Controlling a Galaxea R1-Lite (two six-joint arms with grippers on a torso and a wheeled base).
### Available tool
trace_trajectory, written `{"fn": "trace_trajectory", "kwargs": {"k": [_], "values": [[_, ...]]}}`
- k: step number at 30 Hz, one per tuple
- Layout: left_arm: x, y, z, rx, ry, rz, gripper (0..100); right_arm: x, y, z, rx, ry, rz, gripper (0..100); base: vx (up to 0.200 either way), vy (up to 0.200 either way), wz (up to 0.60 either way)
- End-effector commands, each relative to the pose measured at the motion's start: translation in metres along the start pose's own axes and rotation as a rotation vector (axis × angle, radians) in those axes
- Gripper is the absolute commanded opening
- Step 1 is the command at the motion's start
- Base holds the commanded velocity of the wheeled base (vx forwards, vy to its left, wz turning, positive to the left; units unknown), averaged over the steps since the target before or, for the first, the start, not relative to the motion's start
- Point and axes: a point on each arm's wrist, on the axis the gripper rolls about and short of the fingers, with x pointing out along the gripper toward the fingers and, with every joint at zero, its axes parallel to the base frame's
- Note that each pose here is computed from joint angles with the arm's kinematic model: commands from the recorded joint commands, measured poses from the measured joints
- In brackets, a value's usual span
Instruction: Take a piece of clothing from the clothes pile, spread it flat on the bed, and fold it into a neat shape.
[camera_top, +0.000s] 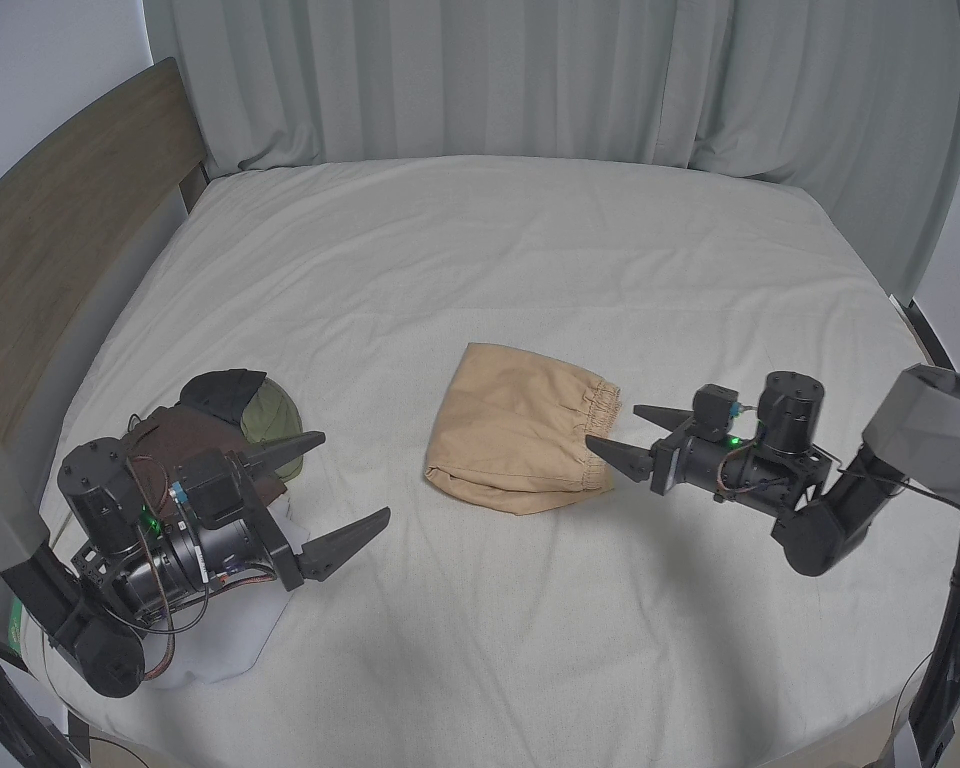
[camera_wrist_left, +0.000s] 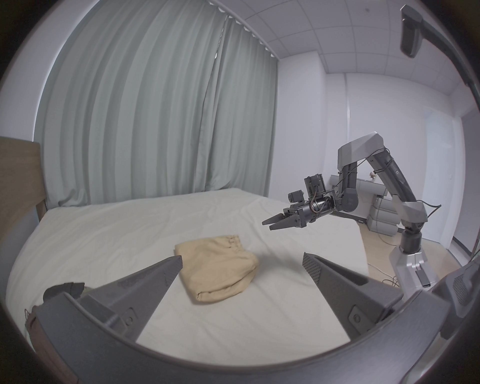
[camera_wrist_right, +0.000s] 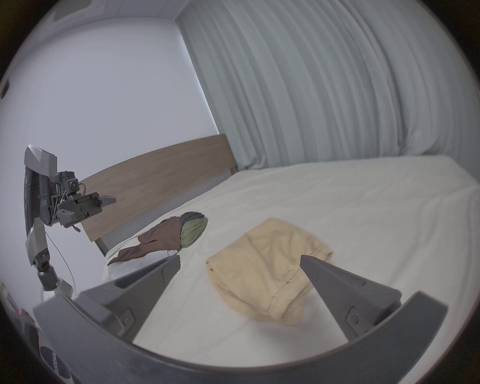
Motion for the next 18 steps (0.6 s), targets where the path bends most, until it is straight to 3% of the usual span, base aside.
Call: {"fn": "trace_trajectory", "kwargs": {"k": [1,10,18], "values": [[-0.018,-0.028,0.038,0.055,-0.125,-0.075,100,-0.066,0.011,0.042,-0.122,-0.132,-0.079,100,0.000,0.000,0.00],[-0.068,-0.057,0.036,0.037,-0.102,-0.090,100,-0.146,0.039,0.058,-0.185,-0.208,-0.155,100,0.000,0.000,0.00],[-0.098,-0.067,0.052,0.068,-0.160,-0.045,100,-0.206,0.068,0.080,-0.275,-0.348,-0.218,100,0.000,0.000,0.00]]}}
